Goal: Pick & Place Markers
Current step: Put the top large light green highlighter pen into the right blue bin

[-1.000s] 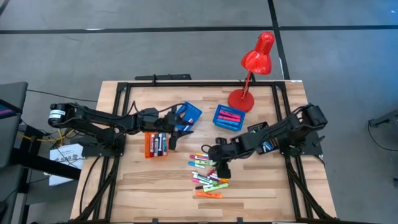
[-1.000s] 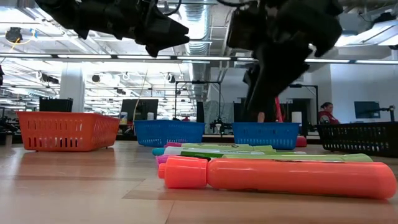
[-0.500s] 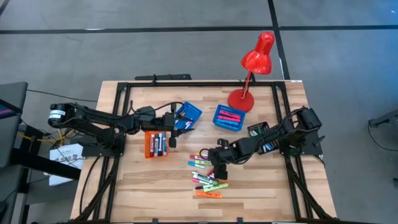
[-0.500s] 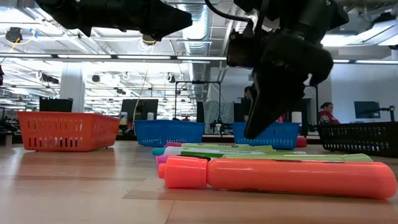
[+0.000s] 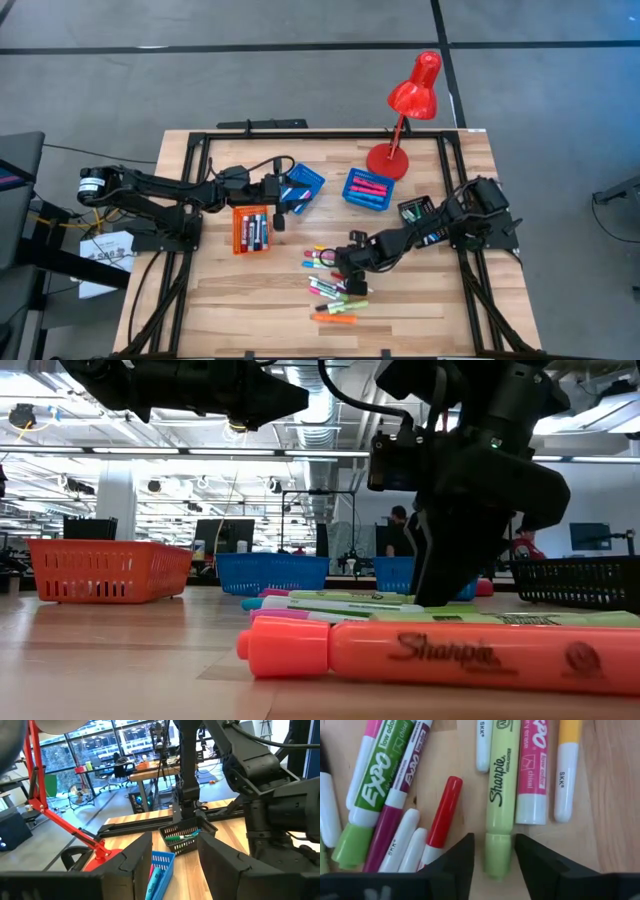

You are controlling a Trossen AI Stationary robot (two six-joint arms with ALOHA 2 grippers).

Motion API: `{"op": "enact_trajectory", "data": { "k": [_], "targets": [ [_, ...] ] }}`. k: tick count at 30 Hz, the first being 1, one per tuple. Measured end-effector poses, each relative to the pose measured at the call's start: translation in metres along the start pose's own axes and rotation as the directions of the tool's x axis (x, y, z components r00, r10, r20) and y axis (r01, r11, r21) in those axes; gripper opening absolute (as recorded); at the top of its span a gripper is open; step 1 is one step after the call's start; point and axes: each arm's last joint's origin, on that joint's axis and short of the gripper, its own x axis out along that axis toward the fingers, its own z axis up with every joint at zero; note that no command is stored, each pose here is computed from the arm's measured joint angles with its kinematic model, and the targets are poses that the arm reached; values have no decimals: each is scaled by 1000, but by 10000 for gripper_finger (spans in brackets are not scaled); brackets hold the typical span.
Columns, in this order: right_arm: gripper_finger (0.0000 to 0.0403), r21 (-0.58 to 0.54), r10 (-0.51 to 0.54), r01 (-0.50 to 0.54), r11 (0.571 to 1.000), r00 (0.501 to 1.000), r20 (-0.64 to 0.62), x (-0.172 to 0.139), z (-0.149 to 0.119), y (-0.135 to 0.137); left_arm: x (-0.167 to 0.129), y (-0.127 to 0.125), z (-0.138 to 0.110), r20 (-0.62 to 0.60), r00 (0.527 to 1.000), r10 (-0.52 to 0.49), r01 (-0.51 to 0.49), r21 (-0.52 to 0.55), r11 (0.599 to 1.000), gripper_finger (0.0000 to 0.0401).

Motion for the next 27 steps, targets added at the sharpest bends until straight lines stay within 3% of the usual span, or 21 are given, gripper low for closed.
{"op": "enact_trajectory", "data": {
  "k": [8,14,18,23,27],
  "targets": [
    [51,-88,5,-3,996,1000,19,-15,2,-3,0,0,0,0,1000,0,0,-3,1000,155],
    [68,-118,-28,34,992,998,47,-55,4,-11,0,0,0,0,1000,0,0,-45,999,155],
    [75,-99,-188,192,976,981,55,-87,-1,-29,0,0,0,-1,1000,0,0,-86,996,155],
    [61,-46,-489,490,871,872,23,-115,-10,-62,0,0,0,-3,1000,-1,0,-132,991,155],
    [65,60,-576,578,814,816,-57,-118,-12,-94,0,-1,-1,-7,1000,-5,4,-172,985,155]
  ]
}}
